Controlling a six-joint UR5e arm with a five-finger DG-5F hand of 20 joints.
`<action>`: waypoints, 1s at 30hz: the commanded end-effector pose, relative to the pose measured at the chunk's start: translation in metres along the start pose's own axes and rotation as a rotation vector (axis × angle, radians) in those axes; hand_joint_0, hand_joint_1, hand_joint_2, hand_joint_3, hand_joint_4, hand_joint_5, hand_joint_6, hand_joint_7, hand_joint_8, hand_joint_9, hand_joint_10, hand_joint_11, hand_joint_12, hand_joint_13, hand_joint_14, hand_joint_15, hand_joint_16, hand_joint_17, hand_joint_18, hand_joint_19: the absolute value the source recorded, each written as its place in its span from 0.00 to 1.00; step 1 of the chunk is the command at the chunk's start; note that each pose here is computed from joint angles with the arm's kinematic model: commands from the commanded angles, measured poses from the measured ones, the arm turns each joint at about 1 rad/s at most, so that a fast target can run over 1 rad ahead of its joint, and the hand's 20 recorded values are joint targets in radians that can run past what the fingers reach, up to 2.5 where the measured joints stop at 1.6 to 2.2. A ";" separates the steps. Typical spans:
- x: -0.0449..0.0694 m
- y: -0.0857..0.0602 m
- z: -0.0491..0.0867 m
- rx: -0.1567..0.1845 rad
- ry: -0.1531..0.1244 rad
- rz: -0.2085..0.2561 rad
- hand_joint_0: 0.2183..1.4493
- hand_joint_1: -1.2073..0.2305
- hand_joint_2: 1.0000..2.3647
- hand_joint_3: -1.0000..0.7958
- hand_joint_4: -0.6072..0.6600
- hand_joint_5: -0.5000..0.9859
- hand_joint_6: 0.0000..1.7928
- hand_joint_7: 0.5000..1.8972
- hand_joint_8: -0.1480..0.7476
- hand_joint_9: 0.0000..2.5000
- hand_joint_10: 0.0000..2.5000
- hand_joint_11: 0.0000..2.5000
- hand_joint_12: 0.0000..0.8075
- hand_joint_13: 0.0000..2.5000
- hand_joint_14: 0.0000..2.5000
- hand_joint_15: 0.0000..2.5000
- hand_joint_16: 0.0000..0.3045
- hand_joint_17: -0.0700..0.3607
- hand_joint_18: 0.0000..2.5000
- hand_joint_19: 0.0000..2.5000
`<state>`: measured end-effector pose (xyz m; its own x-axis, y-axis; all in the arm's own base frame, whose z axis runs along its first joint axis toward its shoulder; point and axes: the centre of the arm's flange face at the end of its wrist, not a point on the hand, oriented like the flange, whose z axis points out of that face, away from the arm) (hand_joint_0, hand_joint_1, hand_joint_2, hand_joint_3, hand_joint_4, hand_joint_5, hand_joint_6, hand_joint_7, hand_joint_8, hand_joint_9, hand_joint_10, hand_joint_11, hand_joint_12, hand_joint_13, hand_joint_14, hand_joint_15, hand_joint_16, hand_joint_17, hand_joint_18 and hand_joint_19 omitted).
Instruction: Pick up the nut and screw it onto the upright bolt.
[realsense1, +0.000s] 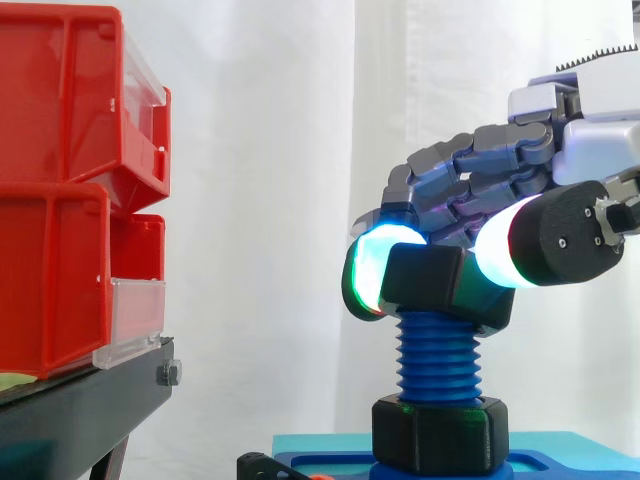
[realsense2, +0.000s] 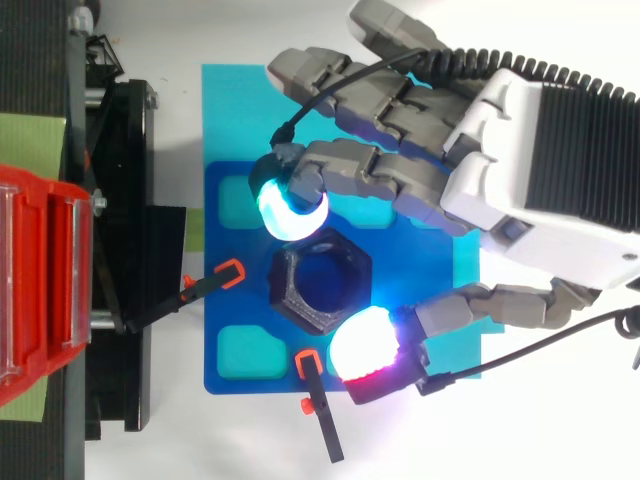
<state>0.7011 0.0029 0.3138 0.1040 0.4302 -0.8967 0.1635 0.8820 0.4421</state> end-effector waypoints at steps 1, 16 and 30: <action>0.000 -0.001 0.000 0.001 0.000 0.000 0.26 0.32 0.00 0.28 0.65 0.20 0.28 0.46 0.41 0.04 0.00 0.00 0.40 0.00 0.00 0.00 0.14 0.39 0.00 0.00; -0.001 -0.002 0.000 0.003 -0.001 0.000 0.27 0.36 0.00 0.28 0.66 0.22 0.28 0.49 0.44 0.10 0.00 0.00 0.39 0.05 0.00 0.00 0.14 0.38 0.00 0.00; -0.011 0.005 0.005 -0.005 -0.023 0.013 0.27 0.37 0.00 0.28 0.66 0.22 0.28 0.49 0.45 0.10 0.00 0.00 0.39 0.05 0.00 0.00 0.13 0.38 0.00 0.00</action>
<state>0.7037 0.0011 0.3211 0.1193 0.4347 -0.8926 0.1613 0.8786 0.4494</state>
